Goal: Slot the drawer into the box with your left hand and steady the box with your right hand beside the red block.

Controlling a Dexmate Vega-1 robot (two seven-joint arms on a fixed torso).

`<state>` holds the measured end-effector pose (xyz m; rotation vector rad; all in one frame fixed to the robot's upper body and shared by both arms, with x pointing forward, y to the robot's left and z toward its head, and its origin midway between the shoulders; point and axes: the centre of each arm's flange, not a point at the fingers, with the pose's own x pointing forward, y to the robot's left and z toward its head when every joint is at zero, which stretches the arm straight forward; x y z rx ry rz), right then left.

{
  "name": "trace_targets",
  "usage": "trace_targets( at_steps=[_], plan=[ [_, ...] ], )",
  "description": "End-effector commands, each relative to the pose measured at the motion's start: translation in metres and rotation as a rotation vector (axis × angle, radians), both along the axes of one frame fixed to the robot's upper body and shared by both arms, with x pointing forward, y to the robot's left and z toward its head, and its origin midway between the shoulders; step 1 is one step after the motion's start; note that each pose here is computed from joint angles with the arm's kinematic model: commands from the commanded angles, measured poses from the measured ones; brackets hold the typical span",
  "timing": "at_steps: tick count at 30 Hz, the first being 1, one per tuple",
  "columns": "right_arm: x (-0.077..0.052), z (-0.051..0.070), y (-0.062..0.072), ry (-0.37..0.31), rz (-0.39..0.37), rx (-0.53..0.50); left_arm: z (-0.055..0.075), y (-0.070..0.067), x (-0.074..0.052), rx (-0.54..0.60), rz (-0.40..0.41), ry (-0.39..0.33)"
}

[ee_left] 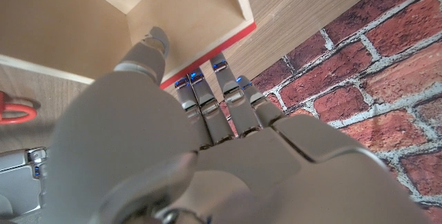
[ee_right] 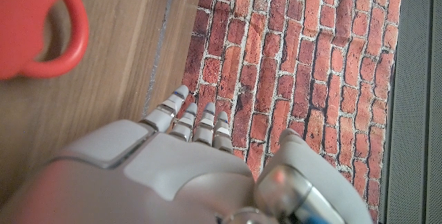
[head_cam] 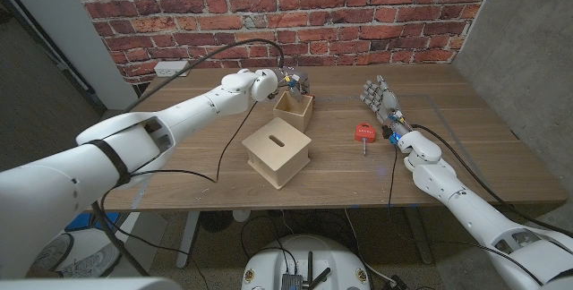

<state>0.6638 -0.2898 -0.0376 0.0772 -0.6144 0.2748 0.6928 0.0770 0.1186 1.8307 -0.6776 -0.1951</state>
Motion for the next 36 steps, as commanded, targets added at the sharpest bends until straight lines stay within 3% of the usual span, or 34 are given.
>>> trace_targets(
  at_steps=[1,36],
  plan=[
    [0.0008,-0.0001,0.0016,0.004,0.001,-0.003,-0.0030,0.0030,0.0001,-0.009,0.000,0.010],
    [0.0014,-0.0004,0.0003,0.010,0.001,0.000,-0.0042,-0.0006,0.0003,0.028,0.010,-0.008]
  ],
)
